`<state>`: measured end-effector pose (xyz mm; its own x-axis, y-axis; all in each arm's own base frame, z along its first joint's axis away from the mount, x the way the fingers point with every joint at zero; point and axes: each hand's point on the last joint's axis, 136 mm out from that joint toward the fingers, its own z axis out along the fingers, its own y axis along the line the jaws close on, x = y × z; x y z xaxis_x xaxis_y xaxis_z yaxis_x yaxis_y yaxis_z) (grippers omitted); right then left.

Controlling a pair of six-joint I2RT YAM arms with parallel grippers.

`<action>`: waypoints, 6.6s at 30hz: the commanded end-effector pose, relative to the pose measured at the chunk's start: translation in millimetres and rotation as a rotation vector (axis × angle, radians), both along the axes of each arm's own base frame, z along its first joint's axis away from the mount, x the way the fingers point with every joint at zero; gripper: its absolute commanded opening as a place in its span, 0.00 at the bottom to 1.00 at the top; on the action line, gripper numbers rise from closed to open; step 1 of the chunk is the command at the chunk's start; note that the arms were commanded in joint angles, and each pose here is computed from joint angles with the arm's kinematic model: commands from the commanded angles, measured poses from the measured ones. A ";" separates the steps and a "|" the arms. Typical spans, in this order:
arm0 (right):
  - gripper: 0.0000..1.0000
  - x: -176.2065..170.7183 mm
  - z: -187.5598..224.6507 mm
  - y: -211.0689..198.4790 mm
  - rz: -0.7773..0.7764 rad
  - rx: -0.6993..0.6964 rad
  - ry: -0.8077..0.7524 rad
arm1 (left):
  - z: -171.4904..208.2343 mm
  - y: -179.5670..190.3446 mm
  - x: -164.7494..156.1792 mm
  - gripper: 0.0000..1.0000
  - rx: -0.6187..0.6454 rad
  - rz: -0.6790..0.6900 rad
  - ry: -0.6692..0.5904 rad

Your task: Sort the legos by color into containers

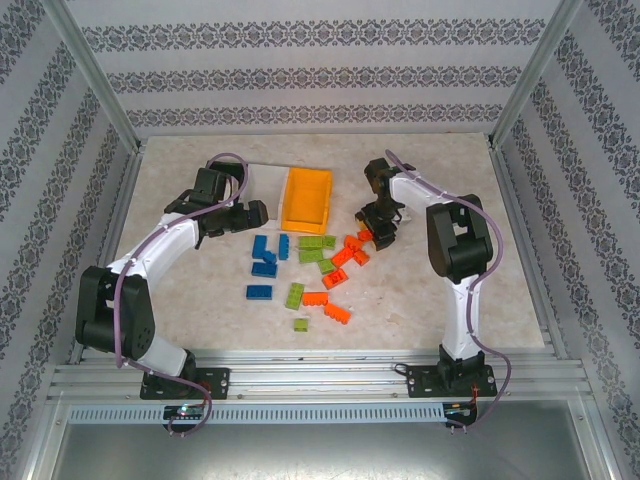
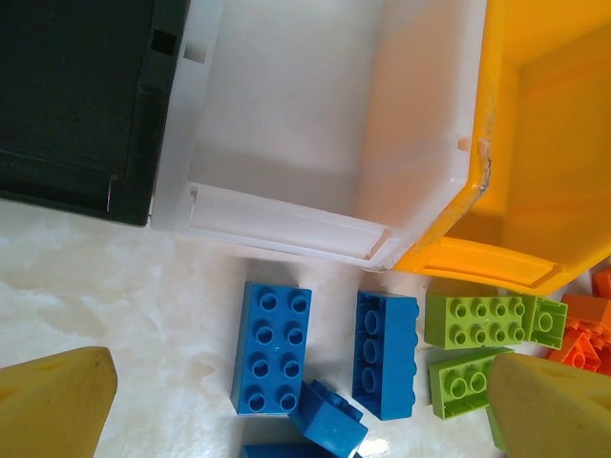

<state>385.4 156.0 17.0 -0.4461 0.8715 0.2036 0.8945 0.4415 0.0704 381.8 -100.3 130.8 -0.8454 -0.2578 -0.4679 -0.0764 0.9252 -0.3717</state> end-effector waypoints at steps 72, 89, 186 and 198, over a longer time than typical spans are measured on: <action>0.42 86.4 53.0 85.1 0.692 0.023 -0.325 | 16.3 4.0 -14.7 1.00 -0.062 0.007 0.018; 0.56 98.1 116.0 84.7 0.739 0.044 -0.494 | 16.0 -1.2 -5.1 1.00 -0.092 0.012 0.013; 0.61 59.0 121.7 52.9 1.005 -0.043 -0.449 | 2.8 -12.9 5.1 1.00 -0.130 -0.029 0.074; 0.63 -38.6 83.5 20.1 0.937 -0.097 -0.299 | -3.7 -20.5 17.1 1.00 -0.190 -0.007 0.071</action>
